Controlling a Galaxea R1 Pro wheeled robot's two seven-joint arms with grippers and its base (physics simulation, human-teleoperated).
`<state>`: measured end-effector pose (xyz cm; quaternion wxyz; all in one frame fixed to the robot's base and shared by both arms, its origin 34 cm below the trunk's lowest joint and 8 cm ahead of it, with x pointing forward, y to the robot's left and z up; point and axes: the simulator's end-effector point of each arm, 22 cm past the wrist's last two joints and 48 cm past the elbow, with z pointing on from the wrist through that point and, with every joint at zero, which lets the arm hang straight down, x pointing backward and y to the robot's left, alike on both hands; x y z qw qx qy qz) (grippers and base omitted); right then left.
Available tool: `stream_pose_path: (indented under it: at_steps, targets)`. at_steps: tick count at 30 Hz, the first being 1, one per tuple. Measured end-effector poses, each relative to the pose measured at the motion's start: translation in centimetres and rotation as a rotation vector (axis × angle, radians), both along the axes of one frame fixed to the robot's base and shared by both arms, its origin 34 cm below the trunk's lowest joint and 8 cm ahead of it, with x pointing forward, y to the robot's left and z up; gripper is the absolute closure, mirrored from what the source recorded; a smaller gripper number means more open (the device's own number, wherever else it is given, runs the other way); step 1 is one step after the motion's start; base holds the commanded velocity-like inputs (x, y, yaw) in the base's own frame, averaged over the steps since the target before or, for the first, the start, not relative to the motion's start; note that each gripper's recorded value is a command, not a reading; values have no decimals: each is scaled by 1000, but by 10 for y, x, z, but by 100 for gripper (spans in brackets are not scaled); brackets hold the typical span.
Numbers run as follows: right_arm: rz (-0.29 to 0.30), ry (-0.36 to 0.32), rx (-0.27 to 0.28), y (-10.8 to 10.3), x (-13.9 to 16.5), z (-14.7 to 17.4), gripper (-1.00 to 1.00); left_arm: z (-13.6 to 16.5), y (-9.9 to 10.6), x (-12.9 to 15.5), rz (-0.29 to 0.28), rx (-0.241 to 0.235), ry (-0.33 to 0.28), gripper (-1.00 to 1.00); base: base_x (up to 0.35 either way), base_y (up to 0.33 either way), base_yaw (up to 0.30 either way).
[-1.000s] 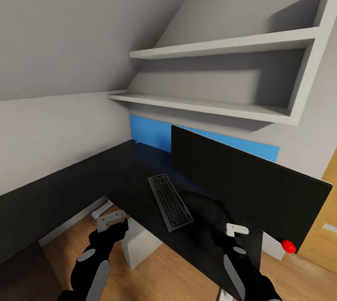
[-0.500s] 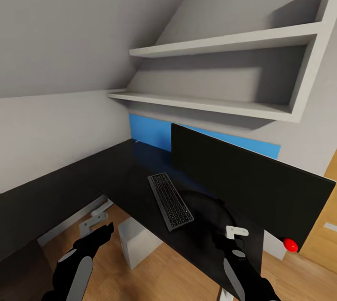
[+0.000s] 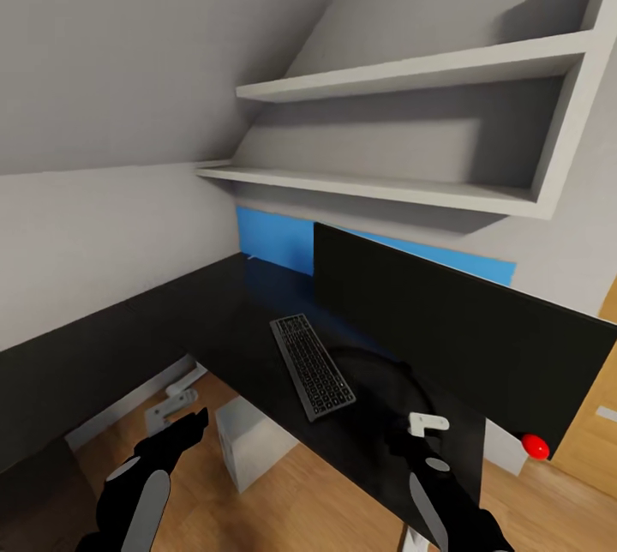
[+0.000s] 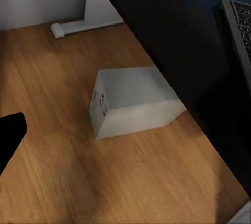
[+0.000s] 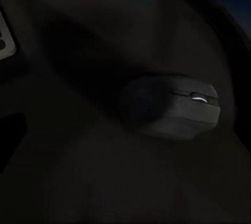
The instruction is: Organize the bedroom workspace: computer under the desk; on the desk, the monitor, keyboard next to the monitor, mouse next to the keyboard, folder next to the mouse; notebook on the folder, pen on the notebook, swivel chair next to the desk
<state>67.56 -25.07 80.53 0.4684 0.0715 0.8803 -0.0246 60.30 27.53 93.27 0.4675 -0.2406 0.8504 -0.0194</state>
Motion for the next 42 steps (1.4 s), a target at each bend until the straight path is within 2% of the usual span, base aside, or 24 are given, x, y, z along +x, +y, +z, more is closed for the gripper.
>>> stream_pose_path:
  at_steps: [27,42]
  targets:
    - [0,-8,5,1,6,-32,-100,-35,1,4,1,0,-1,-100,0,0,0]
    - [-1,1,3,0,5,-34,-100,-35,-2,4,-5,0,-1,-100,0,0,0]
